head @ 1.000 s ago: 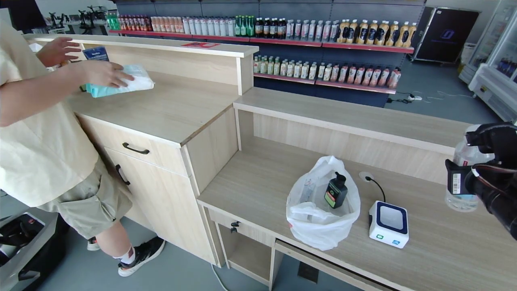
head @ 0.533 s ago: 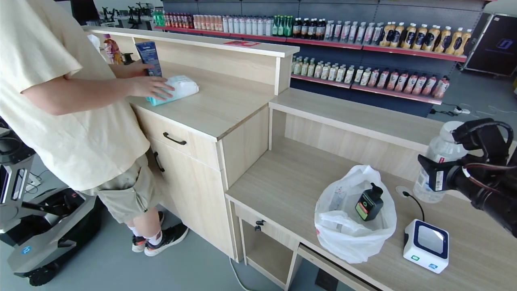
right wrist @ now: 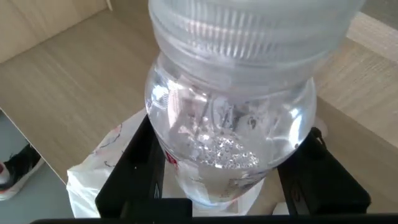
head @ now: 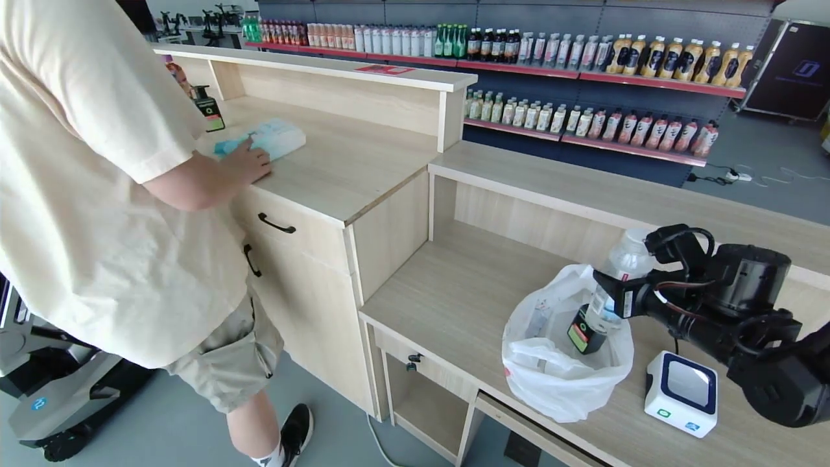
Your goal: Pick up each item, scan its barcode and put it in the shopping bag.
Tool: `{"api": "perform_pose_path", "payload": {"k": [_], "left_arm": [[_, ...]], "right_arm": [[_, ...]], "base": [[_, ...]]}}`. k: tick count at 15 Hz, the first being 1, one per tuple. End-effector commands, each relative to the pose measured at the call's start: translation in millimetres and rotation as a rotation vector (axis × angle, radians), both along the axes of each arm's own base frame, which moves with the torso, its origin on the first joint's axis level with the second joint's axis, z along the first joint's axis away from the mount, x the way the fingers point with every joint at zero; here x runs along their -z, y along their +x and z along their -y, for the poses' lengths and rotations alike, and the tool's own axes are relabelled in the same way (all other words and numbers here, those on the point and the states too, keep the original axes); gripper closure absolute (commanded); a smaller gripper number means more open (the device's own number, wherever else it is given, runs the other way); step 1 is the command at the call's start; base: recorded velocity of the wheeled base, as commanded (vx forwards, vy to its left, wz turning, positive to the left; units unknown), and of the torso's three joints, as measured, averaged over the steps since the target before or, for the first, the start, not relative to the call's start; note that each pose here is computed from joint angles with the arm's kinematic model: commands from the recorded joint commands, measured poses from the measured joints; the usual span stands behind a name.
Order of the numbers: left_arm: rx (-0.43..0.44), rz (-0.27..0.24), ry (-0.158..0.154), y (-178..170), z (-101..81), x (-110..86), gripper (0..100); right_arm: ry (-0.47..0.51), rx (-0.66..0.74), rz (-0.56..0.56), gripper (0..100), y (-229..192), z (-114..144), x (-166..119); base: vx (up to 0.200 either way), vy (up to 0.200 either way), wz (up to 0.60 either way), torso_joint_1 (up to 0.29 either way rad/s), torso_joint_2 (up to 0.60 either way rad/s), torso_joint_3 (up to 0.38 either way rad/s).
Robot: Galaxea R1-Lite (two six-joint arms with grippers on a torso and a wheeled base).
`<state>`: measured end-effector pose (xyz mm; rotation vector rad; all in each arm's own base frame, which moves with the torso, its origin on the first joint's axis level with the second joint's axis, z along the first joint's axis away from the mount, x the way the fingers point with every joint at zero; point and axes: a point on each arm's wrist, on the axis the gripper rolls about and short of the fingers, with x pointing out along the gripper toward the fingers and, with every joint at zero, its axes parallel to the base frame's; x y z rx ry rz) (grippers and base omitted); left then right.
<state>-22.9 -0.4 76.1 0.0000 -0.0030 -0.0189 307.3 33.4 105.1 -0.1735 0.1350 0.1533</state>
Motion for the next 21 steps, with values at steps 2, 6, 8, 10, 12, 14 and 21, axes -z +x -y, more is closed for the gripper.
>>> {"api": "perform_pose_path", "payload": {"k": [2,6,8,10,12,14,21], "left_arm": [[-0.001,0.000,0.000,0.0,0.0,0.0,0],[-0.001,0.000,0.000,0.0,0.0,0.0,0],[-0.001,0.000,0.000,0.0,0.0,0.0,0],[-0.001,0.000,0.000,0.0,0.0,0.0,0],[0.001,0.000,0.000,0.0,0.0,0.0,0],[-0.001,0.000,0.000,0.0,0.0,0.0,0],[-0.001,0.000,0.000,0.0,0.0,0.0,0]], "right_arm": [[-0.008,-0.065,-0.109,100,21.8,-18.2,64.4],[-0.006,-0.082,-0.086,100,35.4,-25.7,89.8],[-0.003,-0.091,-0.074,100,41.9,-27.5,97.0],[-0.002,-0.094,-0.082,100,44.9,-27.6,105.8],[-0.002,-0.095,-0.084,100,47.8,-28.1,115.5],[-0.003,-0.100,-0.091,100,50.5,-30.3,123.7],[-0.004,-0.101,-0.113,100,52.1,-31.1,136.9]], "base": [[0.000,0.000,0.00,0.000,0.00,0.000],[0.000,0.000,0.00,0.000,0.00,0.000],[0.000,0.000,0.00,0.000,0.00,0.000],[0.000,0.000,0.00,0.000,0.00,0.000],[0.000,0.000,0.00,0.000,0.00,0.000],[0.000,0.000,0.00,0.000,0.00,0.000],[0.000,0.000,0.00,0.000,0.00,0.000]]}}
